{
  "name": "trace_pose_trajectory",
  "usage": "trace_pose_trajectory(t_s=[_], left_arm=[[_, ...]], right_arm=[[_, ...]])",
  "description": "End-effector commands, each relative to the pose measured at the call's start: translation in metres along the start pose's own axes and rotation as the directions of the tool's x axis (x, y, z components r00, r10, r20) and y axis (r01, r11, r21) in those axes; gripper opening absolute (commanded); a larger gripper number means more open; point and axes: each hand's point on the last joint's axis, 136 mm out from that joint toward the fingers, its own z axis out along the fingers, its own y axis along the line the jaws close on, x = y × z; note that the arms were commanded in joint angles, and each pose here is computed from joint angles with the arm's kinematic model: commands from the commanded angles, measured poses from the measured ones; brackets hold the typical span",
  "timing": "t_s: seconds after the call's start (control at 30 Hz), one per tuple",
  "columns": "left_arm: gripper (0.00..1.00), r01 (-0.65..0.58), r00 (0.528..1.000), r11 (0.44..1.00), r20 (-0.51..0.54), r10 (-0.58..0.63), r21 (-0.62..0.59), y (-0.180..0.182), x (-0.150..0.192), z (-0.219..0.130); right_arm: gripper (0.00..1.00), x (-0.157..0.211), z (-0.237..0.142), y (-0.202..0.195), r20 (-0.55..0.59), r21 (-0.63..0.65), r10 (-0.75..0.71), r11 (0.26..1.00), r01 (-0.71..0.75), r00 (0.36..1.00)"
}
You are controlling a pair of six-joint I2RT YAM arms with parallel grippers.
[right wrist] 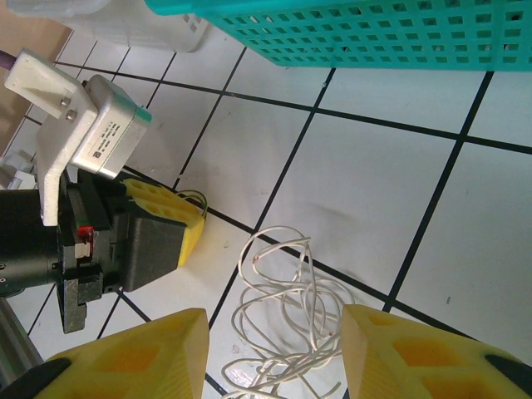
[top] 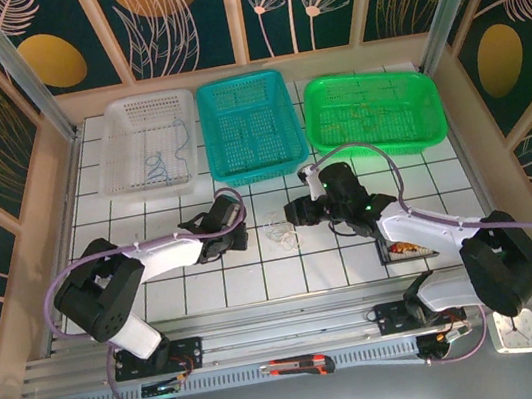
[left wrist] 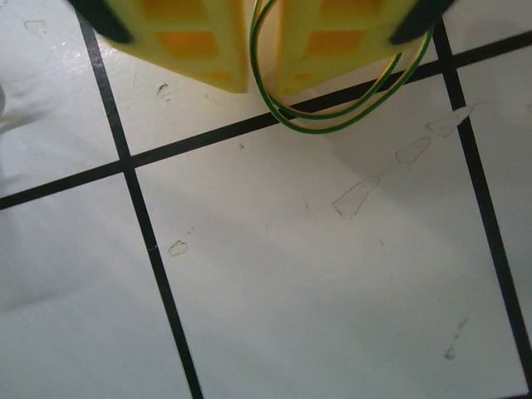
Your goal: Untangle the cables
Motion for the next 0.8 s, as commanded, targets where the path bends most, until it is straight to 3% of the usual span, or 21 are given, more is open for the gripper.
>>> trace_pose_trajectory(t_s=[0.0,0.2,0.33,0.53,0.77], left_arm=[[0.01,-0.004,1.0,1.0,0.019,0.004,-0.001,-0.004,-0.007,-0.002],[0.0,0.014,0.996,0.998,0.084,-0.019,0.053,-0.016,-0.031,-0.024],[0.0,0.047,0.982,0.979,0.169,-0.081,0.198,-0.042,-0.059,-0.055],[0.0,0.053,0.941,0.893,0.277,-0.194,0.447,-0.081,-0.098,-0.109],[0.0,0.032,0.902,0.804,0.329,-0.279,0.594,-0.101,-0.119,-0.151]], right_arm=[[0.46,-0.012,-0.005,0.002,0.05,-0.007,-0.002,1.0,0.002,0.999],[0.46,-0.014,-0.007,0.013,0.051,-0.063,0.012,0.998,-0.009,0.999],[0.46,-0.019,-0.007,0.027,0.055,-0.133,0.031,0.991,-0.024,0.998],[0.51,-0.029,-0.008,0.042,0.075,-0.214,0.065,0.976,-0.048,0.995],[0.55,-0.044,-0.015,0.055,0.107,-0.285,0.107,0.956,-0.072,0.989]])
